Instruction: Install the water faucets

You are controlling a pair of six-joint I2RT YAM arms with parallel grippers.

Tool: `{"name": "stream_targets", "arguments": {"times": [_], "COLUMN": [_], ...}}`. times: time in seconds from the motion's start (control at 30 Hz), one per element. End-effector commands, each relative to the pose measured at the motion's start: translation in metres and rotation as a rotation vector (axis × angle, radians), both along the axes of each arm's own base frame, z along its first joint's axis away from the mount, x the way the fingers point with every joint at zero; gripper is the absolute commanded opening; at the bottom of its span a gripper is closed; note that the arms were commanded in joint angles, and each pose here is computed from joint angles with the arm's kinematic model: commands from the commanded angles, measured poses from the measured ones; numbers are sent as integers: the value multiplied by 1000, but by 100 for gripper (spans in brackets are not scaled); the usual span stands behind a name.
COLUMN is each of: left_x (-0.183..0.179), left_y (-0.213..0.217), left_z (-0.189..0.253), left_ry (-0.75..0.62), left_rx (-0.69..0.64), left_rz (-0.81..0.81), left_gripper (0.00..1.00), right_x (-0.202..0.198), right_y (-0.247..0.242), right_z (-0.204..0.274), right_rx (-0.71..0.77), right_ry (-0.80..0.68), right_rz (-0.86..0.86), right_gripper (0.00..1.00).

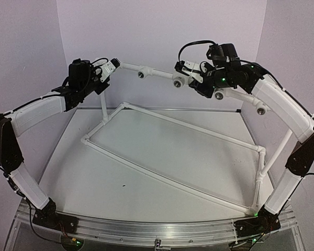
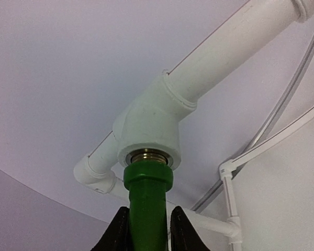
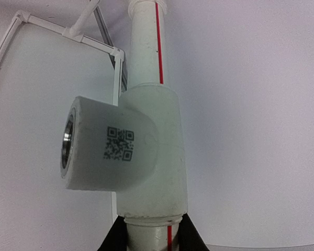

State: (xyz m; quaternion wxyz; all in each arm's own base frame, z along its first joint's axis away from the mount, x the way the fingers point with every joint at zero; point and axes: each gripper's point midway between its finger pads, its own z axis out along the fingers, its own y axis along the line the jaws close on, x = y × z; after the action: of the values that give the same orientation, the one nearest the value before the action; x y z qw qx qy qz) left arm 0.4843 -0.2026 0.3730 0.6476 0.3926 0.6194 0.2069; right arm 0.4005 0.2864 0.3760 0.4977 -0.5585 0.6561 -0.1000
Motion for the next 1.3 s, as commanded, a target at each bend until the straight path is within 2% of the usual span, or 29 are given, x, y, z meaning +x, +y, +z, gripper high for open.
{"name": "stream_targets", "arguments": {"times": [0.0, 0.13, 0.23, 0.57, 0.7, 0.93, 1.0, 1.1, 1.2, 1.27], "left_x": [-1, 1, 0, -6, -7, -9, -11, -14, -17, -21], "left_y": [-27, -28, -28, -25, -19, -12, -10, -7, -5, -4], "left_z": [2, 3, 6, -7, -7, 3, 6, 11, 14, 14], "left_ry": [-252, -377, -403, -395, -383, -378, -378, -381, -378, -373], "left_rx": [305, 471, 525, 655, 644, 610, 603, 595, 580, 569], "left_rz": [-23, 12, 18, 6, 29, 65, 72, 79, 83, 81], "left_gripper": [0, 0, 1, 6, 20, 53, 59, 75, 86, 99], "right_x": [-83, -83, -82, -83, -83, -82, -82, -82, -80, -80], "right_y": [35, 34, 33, 30, 28, 28, 27, 27, 28, 28], "right_z": [-18, -18, -18, -19, -19, -18, -19, -19, -20, -20], "right_rx": [23, 21, 18, 15, 14, 18, 17, 20, 24, 27], "right_ry": [201, 198, 197, 197, 194, 196, 197, 199, 203, 203], "right_rz": [274, 270, 267, 256, 247, 237, 236, 232, 225, 221], "right_gripper": [0, 0, 0, 0, 0, 0, 0, 0, 0, 0]}}
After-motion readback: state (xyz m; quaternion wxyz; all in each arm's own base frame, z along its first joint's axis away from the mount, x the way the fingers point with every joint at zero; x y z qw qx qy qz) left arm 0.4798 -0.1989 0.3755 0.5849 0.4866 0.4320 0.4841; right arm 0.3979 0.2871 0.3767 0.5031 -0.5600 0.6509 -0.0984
